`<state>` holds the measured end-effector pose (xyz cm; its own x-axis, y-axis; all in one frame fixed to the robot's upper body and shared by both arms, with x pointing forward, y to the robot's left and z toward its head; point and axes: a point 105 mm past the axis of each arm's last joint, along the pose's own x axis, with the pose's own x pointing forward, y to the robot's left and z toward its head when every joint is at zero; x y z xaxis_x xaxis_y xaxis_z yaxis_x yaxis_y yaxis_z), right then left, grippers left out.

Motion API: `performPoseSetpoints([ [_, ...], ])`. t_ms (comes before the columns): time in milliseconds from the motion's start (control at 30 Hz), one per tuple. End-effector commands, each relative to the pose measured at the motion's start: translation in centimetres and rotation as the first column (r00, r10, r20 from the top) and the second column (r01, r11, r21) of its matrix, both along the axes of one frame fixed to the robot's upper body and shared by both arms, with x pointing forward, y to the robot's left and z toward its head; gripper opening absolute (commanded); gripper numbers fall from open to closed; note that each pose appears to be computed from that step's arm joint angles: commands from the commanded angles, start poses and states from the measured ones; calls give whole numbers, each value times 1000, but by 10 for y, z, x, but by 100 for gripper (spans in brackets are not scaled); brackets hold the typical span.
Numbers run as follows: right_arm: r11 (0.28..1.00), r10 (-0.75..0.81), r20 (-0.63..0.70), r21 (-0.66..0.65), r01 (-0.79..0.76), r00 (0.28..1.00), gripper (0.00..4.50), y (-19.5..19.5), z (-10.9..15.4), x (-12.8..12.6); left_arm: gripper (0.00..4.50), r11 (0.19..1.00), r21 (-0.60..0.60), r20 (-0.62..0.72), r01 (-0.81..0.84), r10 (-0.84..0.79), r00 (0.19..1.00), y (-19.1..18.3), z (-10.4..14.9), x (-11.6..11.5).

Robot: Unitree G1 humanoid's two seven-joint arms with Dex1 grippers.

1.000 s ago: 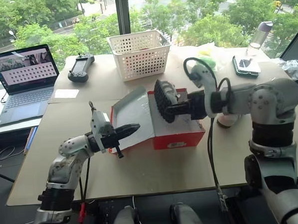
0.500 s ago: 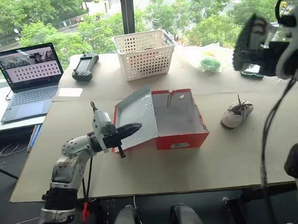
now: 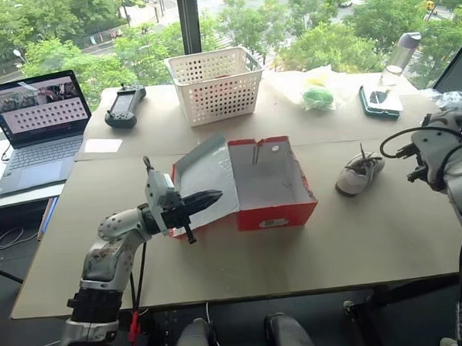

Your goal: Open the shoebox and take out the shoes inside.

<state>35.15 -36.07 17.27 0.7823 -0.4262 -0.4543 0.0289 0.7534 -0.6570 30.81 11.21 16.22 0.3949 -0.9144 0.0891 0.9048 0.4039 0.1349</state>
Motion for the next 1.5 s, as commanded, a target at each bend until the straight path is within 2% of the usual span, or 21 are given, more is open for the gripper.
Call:
performPoseSetpoints([
  [33,1000,28,-1,-7,-28,1000,151,6,0,0,0,1000,0,41,14,-14,999,-3,9,0],
  [267,991,120,-177,87,-106,977,151,23,-48,-9,0,1000,2,39,8,-9,999,-2,10,0],
  [433,992,94,-205,107,-73,974,151,16,-63,-10,0,1000,4,38,5,-5,999,-2,9,-1],
  [500,990,96,-195,124,-73,976,210,17,-65,-10,0,1000,5,37,3,-4,999,-1,9,-1],
  [533,986,107,-186,149,-80,977,226,20,-67,-9,0,1000,6,37,3,-3,999,-1,9,-2],
  [700,973,130,-159,208,-96,979,404,31,-68,-5,0,1000,11,37,1,-2,999,0,9,-3],
  [733,971,126,-139,220,-93,982,431,31,-65,-3,0,1000,12,37,1,-1,999,0,8,-3],
  [867,954,119,-54,283,-99,991,431,33,-46,2,0,1000,16,35,0,-1,999,2,7,-4],
  [1033,924,179,76,329,-194,981,431,44,8,2,0,1000,28,33,-6,5,999,6,6,-3],
  [1167,872,293,141,367,-325,946,431,65,46,-8,0,999,43,33,-14,12,999,10,6,-1],
  [1233,840,363,153,373,-394,919,431,77,60,-16,0,998,52,32,-17,15,999,12,7,0],
  [1333,749,489,219,391,-535,844,431,102,84,-27,0,997,76,22,-20,18,1000,15,6,1],
  [1433,655,525,393,380,-653,755,431,124,110,-23,0,996,72,22,-45,43,999,19,7,3],
  [1500,644,501,470,358,-676,727,431,128,119,-19,0,995,67,25,-72,71,997,22,8,5],
])
